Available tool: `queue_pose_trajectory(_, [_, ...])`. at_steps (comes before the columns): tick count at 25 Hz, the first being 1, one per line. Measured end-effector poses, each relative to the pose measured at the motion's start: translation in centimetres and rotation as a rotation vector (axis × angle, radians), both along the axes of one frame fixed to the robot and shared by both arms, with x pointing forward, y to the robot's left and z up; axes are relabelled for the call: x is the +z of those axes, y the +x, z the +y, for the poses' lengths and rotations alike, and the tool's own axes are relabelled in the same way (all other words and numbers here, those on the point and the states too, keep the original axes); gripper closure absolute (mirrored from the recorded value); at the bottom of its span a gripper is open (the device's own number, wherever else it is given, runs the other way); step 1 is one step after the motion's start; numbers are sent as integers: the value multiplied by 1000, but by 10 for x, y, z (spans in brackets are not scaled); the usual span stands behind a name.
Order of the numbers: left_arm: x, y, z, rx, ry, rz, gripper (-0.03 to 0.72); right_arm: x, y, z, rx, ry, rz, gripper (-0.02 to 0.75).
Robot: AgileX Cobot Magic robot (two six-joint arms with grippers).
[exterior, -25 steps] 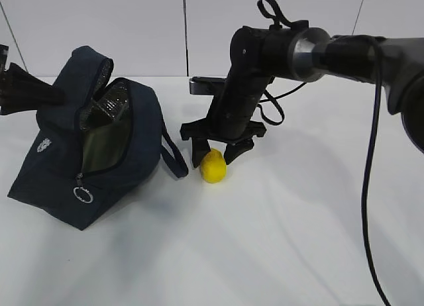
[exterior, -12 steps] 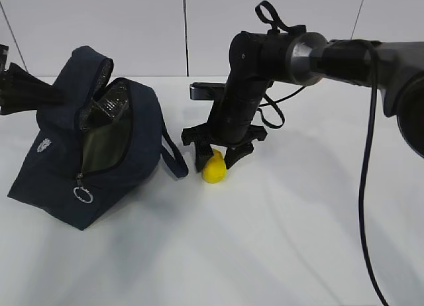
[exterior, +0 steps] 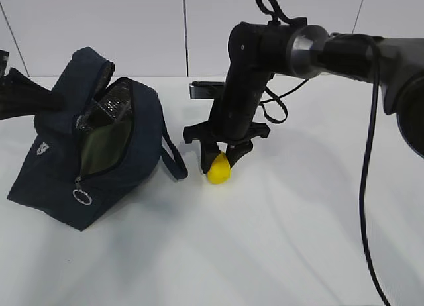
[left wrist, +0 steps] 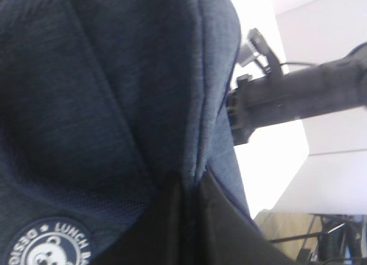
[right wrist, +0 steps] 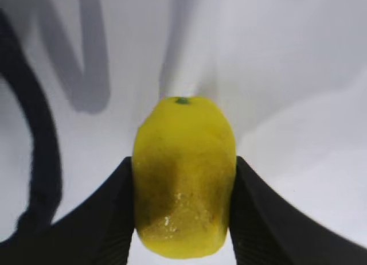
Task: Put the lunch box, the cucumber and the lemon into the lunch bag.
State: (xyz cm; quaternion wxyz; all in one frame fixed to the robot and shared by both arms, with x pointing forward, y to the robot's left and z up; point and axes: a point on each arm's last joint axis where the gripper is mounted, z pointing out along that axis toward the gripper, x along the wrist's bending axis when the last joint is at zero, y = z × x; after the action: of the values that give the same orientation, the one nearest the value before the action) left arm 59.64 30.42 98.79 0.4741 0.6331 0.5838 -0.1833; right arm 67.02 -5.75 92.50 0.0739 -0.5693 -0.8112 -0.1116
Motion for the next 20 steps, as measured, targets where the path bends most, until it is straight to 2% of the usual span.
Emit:
queue_pose_trajectory(7, [-4, 0, 2, -3, 49, 1, 677, 40, 12, 7, 10, 54, -96, 390])
queue_pose_trajectory(12, [-4, -1, 3, -8, 60, 3, 677, 68, 14, 14, 1, 156, -143, 390])
queue_pose_trajectory(20, [-5, -1, 3, -9, 66, 2, 677, 126, 3, 25, -1, 378, -165, 391])
